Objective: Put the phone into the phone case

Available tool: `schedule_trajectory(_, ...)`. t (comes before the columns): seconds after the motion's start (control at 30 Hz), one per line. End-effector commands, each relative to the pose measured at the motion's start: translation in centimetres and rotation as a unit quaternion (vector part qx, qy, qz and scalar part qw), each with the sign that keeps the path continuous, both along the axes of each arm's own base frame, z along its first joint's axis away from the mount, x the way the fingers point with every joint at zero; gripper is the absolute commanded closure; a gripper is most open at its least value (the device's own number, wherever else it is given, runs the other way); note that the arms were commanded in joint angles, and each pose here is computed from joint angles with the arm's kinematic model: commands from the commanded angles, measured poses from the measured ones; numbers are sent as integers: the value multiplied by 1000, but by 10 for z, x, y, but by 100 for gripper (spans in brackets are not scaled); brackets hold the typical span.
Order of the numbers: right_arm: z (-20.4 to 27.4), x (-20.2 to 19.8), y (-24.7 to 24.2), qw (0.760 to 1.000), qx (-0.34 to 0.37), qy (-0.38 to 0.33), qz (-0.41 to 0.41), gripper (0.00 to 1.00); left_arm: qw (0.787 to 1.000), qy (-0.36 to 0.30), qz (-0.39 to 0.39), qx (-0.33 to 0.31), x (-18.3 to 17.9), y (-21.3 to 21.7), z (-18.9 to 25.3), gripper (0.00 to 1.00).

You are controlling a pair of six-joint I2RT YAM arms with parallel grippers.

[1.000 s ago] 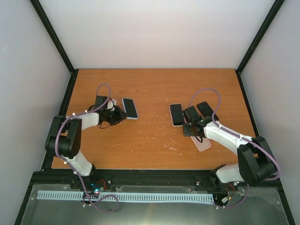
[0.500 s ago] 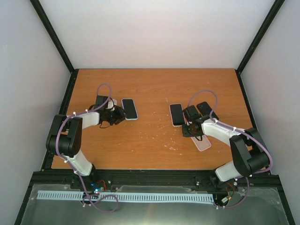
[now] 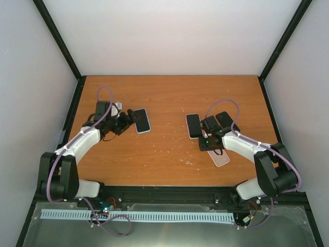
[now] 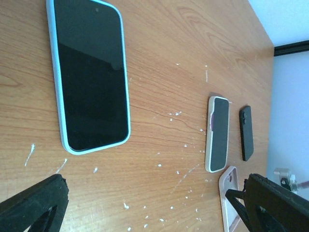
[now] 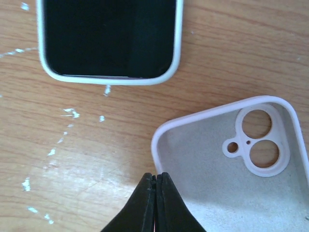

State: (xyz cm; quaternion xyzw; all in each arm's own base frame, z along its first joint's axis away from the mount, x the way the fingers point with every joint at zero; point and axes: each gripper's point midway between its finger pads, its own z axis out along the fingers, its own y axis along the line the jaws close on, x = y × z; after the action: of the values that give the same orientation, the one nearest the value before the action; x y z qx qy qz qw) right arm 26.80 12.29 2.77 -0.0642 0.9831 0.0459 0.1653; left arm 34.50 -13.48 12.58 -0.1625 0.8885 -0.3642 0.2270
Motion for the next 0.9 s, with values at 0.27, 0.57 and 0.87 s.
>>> schedule_trajectory(0.27, 33, -17, 79, 986, 167, -12, 10, 97, 998, -54, -17, 12, -43, 8, 42, 1)
schedule_trajectory(0.57, 58, 40, -3, 996, -24, -90, 0, 46, 997, -70, -42, 8, -65, 5, 48, 1)
schedule_trajectory(0.87, 60, 100, -81, 995, -53, -65, -60, 0, 993, -93, -71, -27, -81, -5, 52, 1)
